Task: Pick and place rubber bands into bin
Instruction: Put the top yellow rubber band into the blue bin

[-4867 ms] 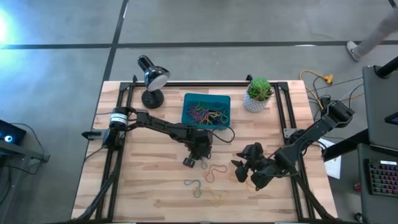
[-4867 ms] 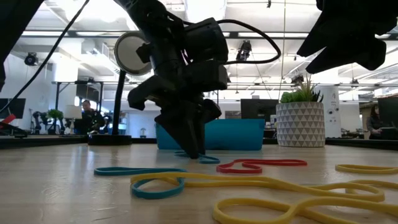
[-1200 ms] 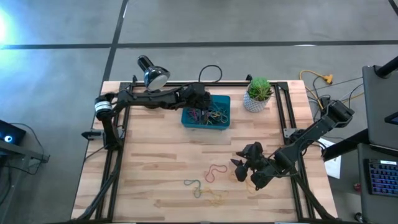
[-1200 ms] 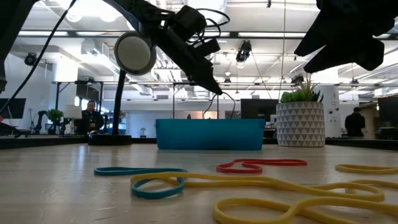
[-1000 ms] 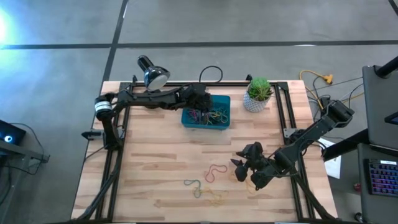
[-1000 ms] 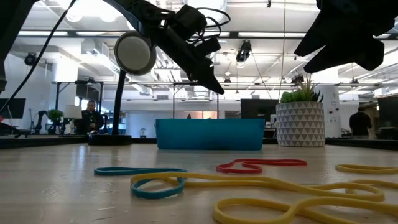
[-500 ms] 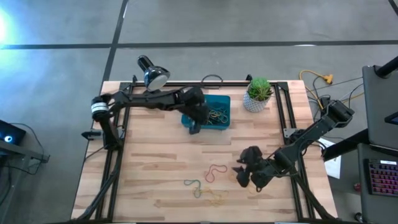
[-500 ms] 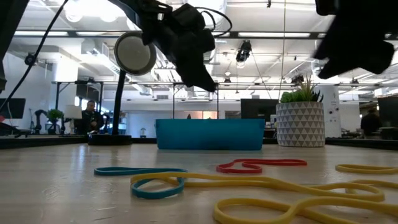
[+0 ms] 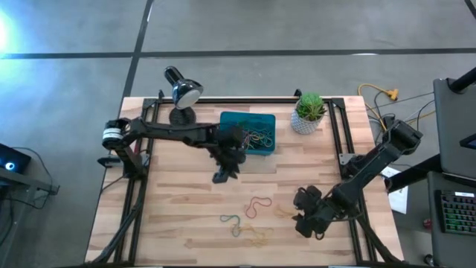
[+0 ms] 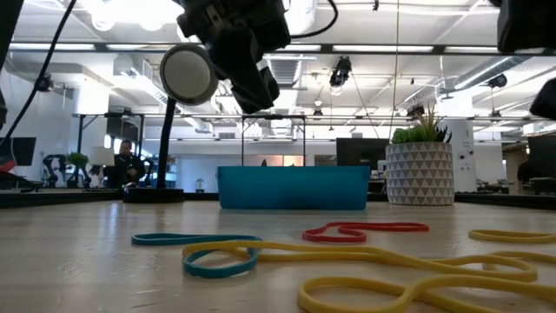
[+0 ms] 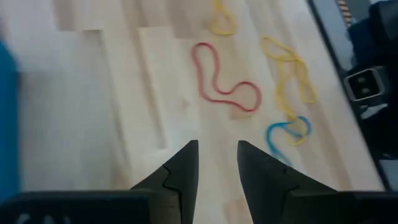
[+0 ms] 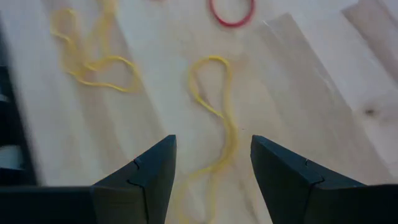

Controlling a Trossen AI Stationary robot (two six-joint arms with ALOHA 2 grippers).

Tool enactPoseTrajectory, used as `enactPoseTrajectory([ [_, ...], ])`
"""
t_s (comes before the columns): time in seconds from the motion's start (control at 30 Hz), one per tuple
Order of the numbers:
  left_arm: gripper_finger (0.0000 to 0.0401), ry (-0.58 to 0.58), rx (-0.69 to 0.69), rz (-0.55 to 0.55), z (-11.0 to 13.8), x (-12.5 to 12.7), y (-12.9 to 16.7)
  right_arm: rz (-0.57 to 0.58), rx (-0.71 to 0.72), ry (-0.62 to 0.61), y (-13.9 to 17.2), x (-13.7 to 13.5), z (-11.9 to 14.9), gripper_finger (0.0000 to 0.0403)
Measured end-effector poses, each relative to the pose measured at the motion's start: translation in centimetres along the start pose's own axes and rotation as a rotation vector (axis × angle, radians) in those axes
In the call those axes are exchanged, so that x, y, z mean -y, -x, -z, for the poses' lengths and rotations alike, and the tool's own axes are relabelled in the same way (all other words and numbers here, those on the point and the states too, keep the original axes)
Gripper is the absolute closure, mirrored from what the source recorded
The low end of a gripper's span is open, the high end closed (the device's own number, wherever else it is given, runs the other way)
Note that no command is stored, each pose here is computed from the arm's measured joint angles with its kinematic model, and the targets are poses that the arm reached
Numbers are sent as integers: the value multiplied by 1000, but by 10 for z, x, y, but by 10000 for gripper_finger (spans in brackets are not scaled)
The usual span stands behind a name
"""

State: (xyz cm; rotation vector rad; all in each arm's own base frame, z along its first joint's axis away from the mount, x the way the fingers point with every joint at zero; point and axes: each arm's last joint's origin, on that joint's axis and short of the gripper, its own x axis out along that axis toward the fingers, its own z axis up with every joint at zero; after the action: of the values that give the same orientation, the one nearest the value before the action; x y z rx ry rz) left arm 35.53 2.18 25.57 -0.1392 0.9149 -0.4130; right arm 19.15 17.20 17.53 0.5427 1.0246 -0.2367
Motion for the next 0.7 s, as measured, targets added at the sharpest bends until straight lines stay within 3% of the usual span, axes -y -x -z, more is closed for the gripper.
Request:
enactPoseTrajectory([
  [0.27,306,78,-108,49,13,24,-15,70,-89,142,-41,-3,15,209],
  [0.47,306,173,-232,55,37,32,-21,115,-115,63,-57,-7,19,209],
  [0.7,306,304,-285,41,60,33,-22,173,-148,18,-52,-10,16,209],
])
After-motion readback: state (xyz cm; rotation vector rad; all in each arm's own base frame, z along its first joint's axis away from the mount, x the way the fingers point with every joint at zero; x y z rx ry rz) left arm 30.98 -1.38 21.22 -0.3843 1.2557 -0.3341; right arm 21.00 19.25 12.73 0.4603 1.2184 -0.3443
